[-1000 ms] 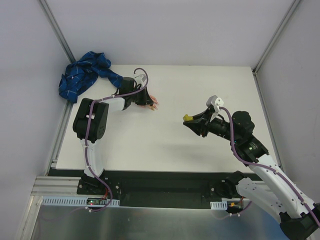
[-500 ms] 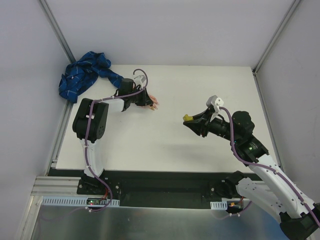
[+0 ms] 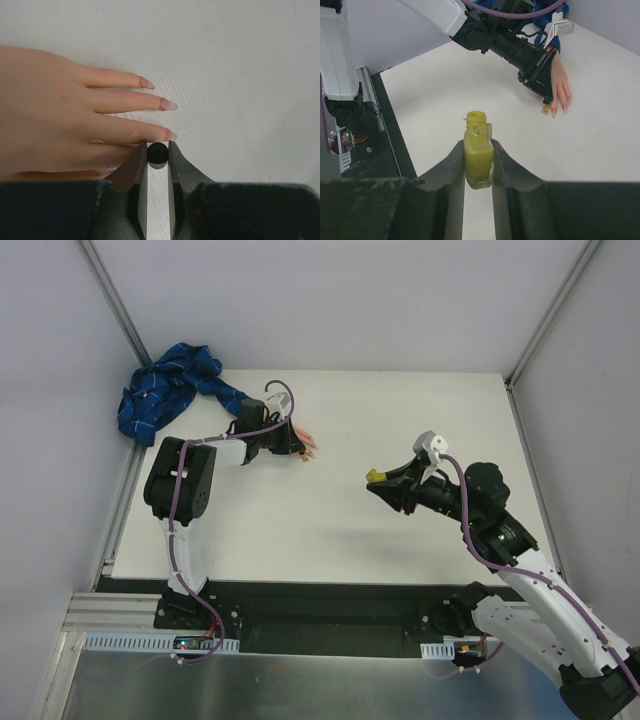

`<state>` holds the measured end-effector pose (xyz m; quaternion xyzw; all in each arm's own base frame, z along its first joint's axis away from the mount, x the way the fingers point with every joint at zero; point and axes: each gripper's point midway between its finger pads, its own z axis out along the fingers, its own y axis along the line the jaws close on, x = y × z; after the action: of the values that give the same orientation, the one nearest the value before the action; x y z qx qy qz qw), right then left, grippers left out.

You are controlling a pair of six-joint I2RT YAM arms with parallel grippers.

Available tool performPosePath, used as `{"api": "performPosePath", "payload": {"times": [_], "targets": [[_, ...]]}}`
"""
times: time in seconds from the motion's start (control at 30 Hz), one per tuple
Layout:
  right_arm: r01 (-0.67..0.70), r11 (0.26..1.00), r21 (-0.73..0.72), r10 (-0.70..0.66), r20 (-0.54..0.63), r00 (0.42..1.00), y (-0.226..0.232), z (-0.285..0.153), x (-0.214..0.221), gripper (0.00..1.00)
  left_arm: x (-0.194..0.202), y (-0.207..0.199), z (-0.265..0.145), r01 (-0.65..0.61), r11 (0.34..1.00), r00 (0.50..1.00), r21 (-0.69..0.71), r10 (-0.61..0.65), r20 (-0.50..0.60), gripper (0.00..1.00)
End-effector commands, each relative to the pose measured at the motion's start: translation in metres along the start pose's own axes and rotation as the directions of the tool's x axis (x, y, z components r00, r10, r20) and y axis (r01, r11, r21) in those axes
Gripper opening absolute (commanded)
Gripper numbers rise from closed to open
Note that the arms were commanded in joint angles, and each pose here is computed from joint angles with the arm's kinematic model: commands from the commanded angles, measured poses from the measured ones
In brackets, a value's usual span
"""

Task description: Paint the nails

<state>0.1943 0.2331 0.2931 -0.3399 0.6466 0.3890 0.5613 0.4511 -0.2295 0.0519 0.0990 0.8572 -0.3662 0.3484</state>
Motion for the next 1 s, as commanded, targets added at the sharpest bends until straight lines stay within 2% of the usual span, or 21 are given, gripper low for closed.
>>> {"api": "performPosePath", "payload": {"times": [0.0,0.33,0.97], "targets": [[0.04,0.999,-0.02,-0.039,0.067,0.997,0.005,-0.003,-0.02,0.0,-0.029,-0.017,-0.013,-0.044,0.998,0.996,0.041,0.041,0.073,0.0],[0.041,0.999,-0.02,-0.039,0.071,0.997,0.005,-0.003,-0.02,0.0,-0.043,-0.031,-0.02,-0.03,0.997,0.994,0.067,0.023,0.103,0.0],[0.044,0.999,-0.023,-0.043,0.073,0.996,0.006,-0.003,-0.023,0.0,-0.039,-0.011,-0.006,-0.016,1.0,0.997,0.013,0.015,0.075,0.0]]}}
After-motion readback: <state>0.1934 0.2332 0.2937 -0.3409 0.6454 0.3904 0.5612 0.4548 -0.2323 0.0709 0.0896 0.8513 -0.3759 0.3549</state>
